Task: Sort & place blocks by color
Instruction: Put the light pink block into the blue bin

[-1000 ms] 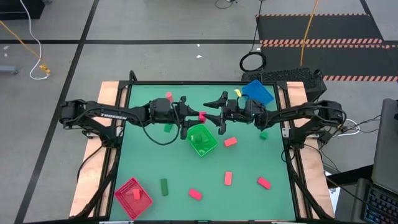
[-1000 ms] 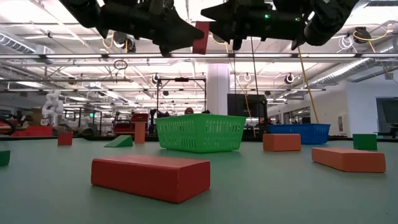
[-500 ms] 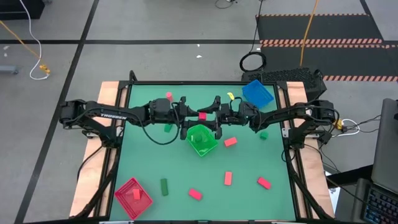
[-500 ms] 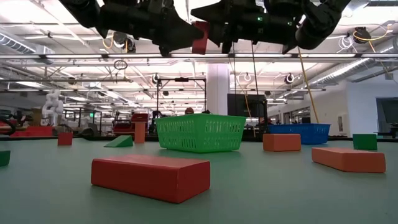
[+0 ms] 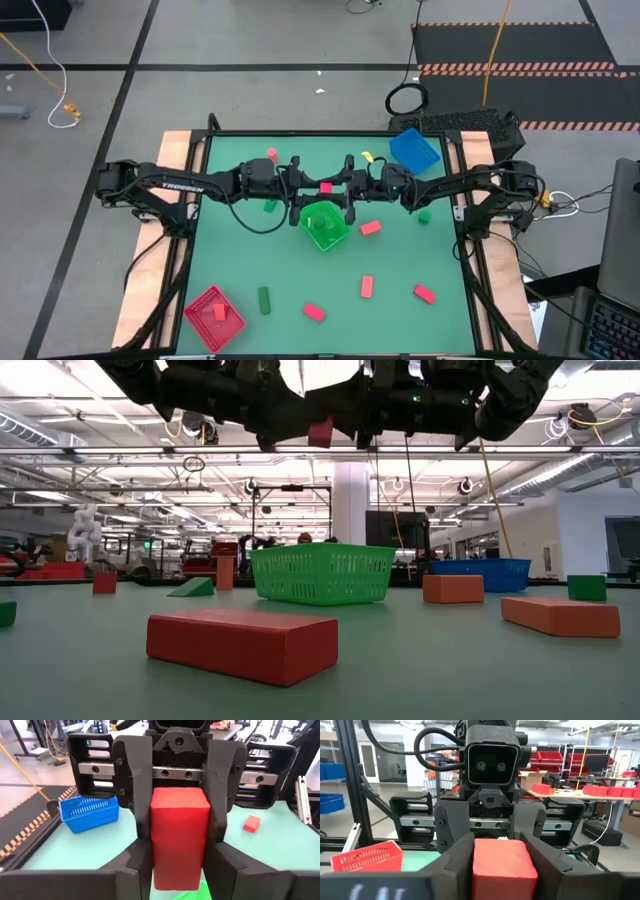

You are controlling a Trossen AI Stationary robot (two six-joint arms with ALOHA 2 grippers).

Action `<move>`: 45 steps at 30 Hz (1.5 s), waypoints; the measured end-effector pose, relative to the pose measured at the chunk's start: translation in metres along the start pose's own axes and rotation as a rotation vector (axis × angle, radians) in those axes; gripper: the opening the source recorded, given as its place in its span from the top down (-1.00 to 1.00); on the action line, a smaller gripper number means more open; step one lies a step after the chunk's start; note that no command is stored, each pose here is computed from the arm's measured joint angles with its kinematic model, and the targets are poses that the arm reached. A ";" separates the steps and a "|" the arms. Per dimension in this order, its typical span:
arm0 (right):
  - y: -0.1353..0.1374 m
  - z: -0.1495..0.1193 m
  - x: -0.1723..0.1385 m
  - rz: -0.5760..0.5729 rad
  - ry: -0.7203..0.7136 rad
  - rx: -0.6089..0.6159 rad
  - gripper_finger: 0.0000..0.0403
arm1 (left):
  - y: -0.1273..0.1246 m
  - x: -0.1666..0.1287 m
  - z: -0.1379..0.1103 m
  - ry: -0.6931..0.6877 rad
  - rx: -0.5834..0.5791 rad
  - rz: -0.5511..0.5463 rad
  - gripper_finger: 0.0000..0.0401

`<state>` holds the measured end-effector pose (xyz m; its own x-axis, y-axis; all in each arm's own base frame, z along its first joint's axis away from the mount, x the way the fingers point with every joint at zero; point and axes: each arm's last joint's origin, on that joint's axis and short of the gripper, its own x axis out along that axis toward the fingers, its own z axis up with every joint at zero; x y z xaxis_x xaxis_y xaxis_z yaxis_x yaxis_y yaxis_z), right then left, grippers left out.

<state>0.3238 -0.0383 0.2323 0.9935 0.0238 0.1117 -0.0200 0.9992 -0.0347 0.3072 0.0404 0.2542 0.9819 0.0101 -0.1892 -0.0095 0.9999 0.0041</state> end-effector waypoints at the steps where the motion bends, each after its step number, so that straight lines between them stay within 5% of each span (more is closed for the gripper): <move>1: 0.000 0.000 0.000 0.001 0.000 -0.013 0.39 | 0.000 0.000 0.000 -0.001 0.005 0.001 0.31; 9: -0.001 -0.001 -0.001 -0.021 0.038 -0.165 0.39 | 0.002 0.000 -0.002 0.020 -0.024 0.068 -0.47; 15: -0.011 0.000 -0.004 -0.074 0.053 -0.188 0.39 | 0.004 -0.009 0.000 0.072 -0.007 0.146 -0.72; 24: -0.043 -0.007 -0.013 -0.186 0.153 -0.197 0.39 | 0.002 -0.048 0.017 0.135 -0.042 0.292 -0.61; 37: -0.121 -0.039 -0.061 -0.732 0.636 -0.237 0.39 | 0.003 -0.074 0.015 0.244 -0.051 0.498 -0.28; 45: -0.146 -0.046 -0.087 -0.912 0.767 -0.192 0.39 | 0.003 -0.074 0.013 0.263 -0.043 0.512 -0.20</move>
<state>0.2459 -0.1881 0.1817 0.4432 -0.7781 -0.4451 0.6759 0.6162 -0.4043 0.2367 0.0426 0.2815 0.7701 0.4876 -0.4114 -0.4844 0.8665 0.1204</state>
